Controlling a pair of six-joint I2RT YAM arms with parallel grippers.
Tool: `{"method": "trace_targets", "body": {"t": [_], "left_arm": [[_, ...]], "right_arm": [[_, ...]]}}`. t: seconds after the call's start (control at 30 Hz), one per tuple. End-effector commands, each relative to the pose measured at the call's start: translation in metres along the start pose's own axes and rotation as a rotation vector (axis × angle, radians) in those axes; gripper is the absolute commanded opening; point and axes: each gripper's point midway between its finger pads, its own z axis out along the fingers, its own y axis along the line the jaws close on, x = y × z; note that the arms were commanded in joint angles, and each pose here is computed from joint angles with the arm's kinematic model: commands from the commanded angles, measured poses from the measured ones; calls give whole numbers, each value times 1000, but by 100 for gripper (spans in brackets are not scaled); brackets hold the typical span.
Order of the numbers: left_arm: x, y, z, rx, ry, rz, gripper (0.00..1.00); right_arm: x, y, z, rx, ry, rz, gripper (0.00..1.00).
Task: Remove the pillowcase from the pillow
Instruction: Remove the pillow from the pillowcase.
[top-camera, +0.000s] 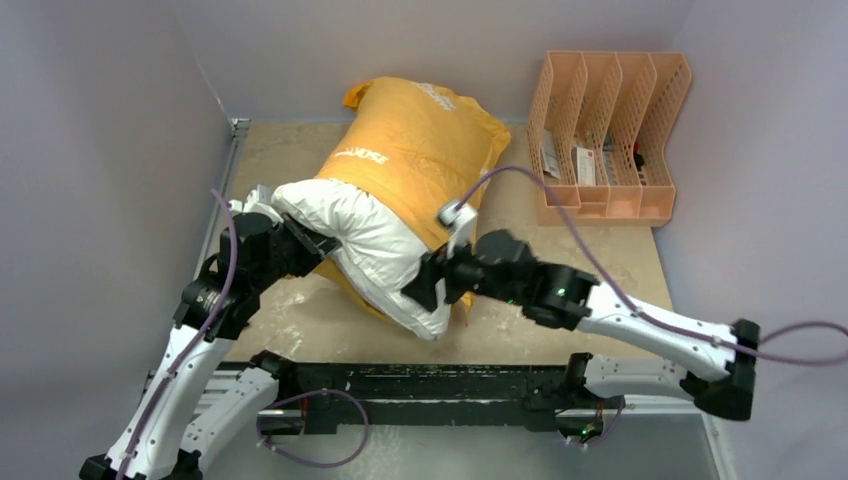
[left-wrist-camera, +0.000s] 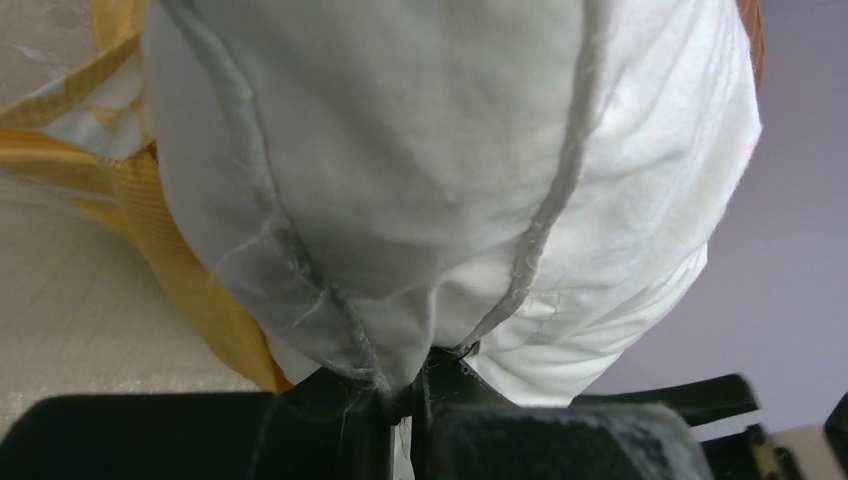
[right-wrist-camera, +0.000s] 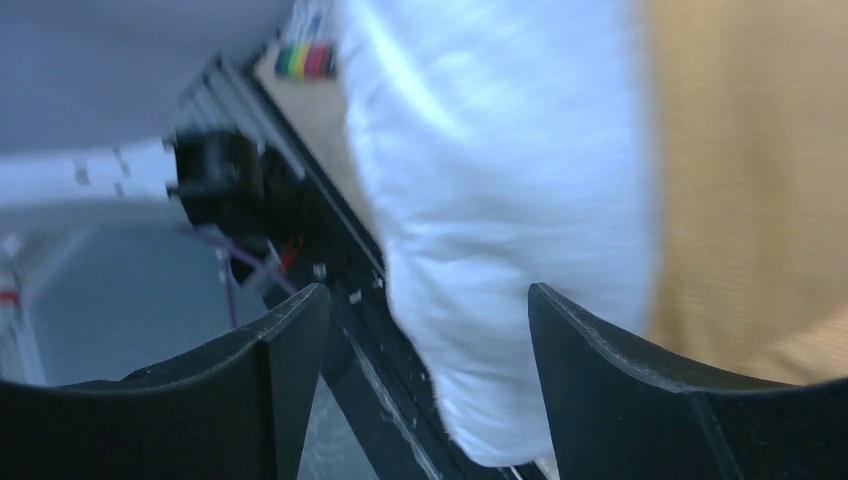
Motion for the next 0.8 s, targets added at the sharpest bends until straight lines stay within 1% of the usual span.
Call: {"method": "trace_targets", "body": {"t": [0.0, 0.03, 0.1, 0.17, 0.27, 0.33, 0.37, 0.4, 0.43, 0.47, 0.5, 0.6, 0.67, 0.73, 0.77], "left_arm": [[-34, -71, -22, 269, -112, 5, 0], [-35, -72, -24, 279, -118, 0, 0], [-36, -76, -28, 292, -122, -4, 0], [-36, -77, -29, 298, -115, -3, 0], [-34, -88, -33, 332, -86, -8, 0], [-36, -97, -39, 349, -80, -8, 0], [-40, -101, -44, 352, -85, -1, 0], [-42, -104, -47, 350, -89, 6, 0], [-45, -107, -51, 352, -99, 15, 0], [-47, -110, -55, 352, -105, 22, 0], [-49, -110, -57, 349, -110, 27, 0], [-49, -108, -62, 342, -117, 25, 0], [-47, -101, -61, 328, -123, 10, 0], [-45, -95, -60, 321, -126, -1, 0], [-44, -93, -59, 318, -124, -6, 0]], "right_arm": [[15, 32, 19, -8, -19, -295, 77], [20, 35, 23, 4, -16, -364, 77], [30, 31, 31, 92, -24, -467, 80], [43, 30, 36, 163, -15, -592, 90], [49, -16, 43, 487, 5, -766, 94], [52, -48, 36, 751, 75, -897, 99], [49, -60, 31, 879, 95, -938, 99], [40, -70, 24, 1006, 70, -925, 99], [34, -81, 14, 1104, 61, -901, 96], [26, -88, 7, 1171, 3, -788, 91], [19, -93, 4, 1218, -51, -736, 82], [18, -93, 11, 1225, -69, -708, 68], [16, -90, 10, 1207, -101, -618, 61], [13, -88, 5, 1183, -107, -565, 45], [13, -86, 5, 1163, -104, -551, 34]]}}
